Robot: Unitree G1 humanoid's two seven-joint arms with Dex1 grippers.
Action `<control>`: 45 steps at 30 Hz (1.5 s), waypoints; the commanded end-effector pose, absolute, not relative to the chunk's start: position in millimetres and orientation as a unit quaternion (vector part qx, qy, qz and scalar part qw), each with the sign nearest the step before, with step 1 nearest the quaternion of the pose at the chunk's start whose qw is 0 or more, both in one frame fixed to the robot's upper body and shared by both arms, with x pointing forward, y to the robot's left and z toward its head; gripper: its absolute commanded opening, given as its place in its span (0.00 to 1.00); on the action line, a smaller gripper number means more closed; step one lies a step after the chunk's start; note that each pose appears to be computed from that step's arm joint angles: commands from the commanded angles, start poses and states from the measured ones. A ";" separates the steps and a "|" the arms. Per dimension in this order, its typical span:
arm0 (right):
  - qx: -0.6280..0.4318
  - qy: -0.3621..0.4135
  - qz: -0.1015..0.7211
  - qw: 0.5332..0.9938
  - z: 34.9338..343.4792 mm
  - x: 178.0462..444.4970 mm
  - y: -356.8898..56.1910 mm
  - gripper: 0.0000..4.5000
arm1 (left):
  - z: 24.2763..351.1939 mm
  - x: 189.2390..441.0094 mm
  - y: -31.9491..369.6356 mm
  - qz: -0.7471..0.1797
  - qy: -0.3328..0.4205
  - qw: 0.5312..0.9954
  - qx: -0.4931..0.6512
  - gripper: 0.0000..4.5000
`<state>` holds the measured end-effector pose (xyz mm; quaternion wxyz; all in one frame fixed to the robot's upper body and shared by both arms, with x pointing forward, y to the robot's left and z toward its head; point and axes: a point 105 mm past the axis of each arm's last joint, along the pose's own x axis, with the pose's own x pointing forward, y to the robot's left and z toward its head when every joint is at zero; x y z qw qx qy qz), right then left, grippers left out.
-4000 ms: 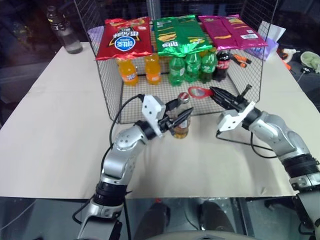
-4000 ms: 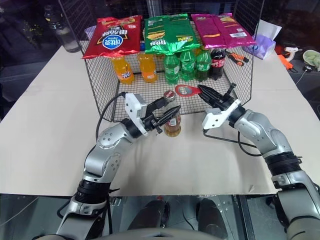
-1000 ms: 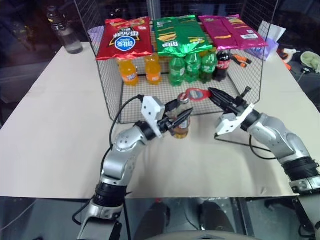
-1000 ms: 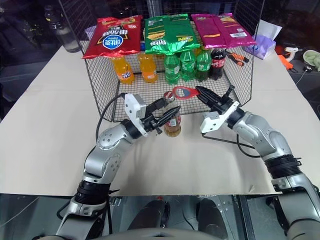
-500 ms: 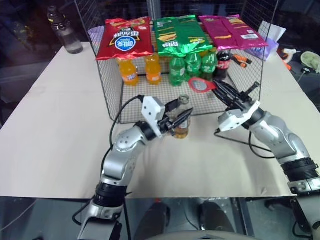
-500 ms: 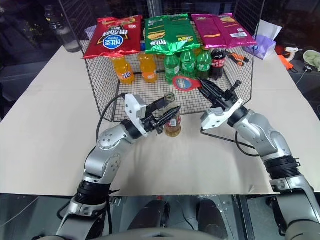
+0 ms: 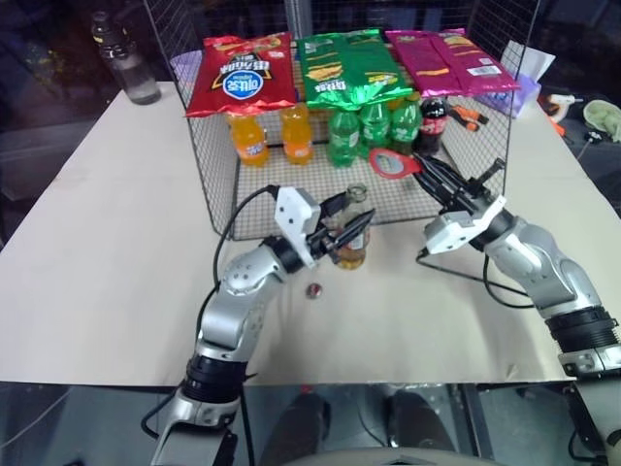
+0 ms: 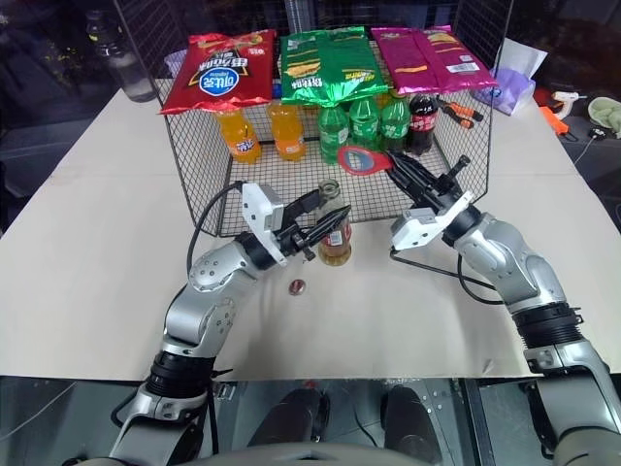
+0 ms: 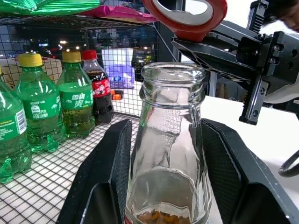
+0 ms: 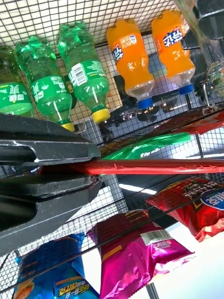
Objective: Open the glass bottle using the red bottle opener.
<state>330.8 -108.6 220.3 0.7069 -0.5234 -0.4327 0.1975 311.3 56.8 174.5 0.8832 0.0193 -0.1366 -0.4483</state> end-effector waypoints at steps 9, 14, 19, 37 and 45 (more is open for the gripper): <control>-0.511 -0.441 0.181 0.715 230.7 331.3 -114.3 0.00 | 170.6 310.5 56.4 -0.446 -0.132 0.885 0.012 1.00; -0.492 -0.417 0.184 0.742 224.7 335.7 -121.2 0.00 | 174.9 304.5 60.0 -0.450 -0.139 0.882 0.013 1.00; -0.417 -0.303 0.252 0.819 186.3 343.7 -131.5 0.00 | 181.0 291.3 71.0 -0.455 -0.138 0.879 0.023 1.00; -0.111 0.034 0.385 0.916 122.6 310.8 -144.3 0.58 | 173.5 279.9 133.2 -0.360 -0.095 0.928 0.028 1.00; -0.058 0.068 0.373 0.924 123.9 299.5 -164.3 0.97 | 154.3 267.4 175.5 -0.287 -0.054 0.956 0.014 1.00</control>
